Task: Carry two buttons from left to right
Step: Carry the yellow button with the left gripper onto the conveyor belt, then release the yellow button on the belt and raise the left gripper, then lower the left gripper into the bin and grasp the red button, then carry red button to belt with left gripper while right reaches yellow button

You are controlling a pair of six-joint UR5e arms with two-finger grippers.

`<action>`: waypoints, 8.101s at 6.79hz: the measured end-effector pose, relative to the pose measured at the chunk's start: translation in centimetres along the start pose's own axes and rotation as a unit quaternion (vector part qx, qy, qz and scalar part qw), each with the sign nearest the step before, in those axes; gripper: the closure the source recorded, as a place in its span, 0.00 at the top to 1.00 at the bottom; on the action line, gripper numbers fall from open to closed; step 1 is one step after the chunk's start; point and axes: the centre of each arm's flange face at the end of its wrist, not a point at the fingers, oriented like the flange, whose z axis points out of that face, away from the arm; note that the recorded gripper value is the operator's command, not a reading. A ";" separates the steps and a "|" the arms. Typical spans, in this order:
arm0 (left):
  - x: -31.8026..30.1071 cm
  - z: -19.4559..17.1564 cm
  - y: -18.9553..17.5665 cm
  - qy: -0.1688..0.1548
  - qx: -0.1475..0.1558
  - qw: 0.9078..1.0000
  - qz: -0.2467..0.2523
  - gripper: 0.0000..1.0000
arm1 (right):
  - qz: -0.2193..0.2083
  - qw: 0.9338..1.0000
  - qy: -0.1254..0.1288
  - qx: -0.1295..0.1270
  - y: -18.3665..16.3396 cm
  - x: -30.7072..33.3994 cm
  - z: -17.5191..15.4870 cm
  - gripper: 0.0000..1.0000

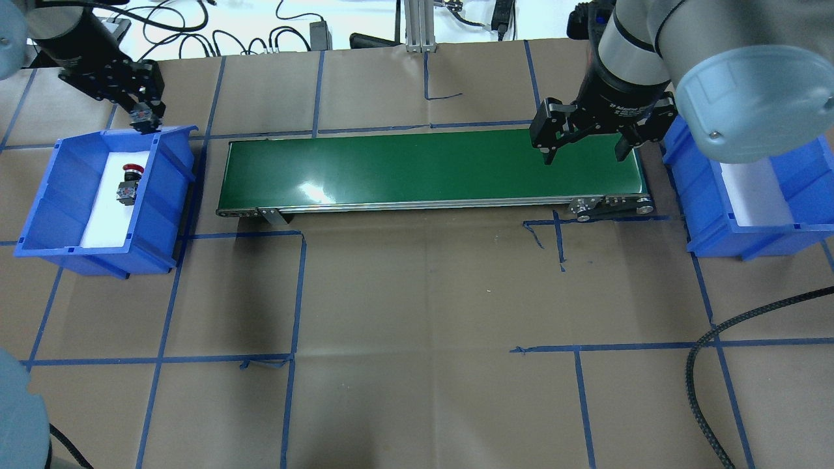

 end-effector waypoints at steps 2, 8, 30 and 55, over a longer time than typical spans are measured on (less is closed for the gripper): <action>8.3 3.5 -1.3 0.001 0.005 1.000 -0.008 0.09 | 0.000 1.000 0.000 -0.001 0.0 0.0 0.1 1.00; 13.1 15.4 2.0 -0.001 0.005 1.000 0.027 0.99 | 0.000 1.000 0.002 -0.003 0.0 0.1 0.3 1.00; -19.8 12.0 2.8 -0.023 0.014 1.000 -0.015 1.00 | 0.006 1.000 0.003 -0.006 0.1 0.3 0.1 1.00; -13.7 1.5 -0.1 0.003 -0.030 0.999 -0.023 0.09 | -0.001 1.000 -0.002 0.000 -0.4 0.0 0.6 1.00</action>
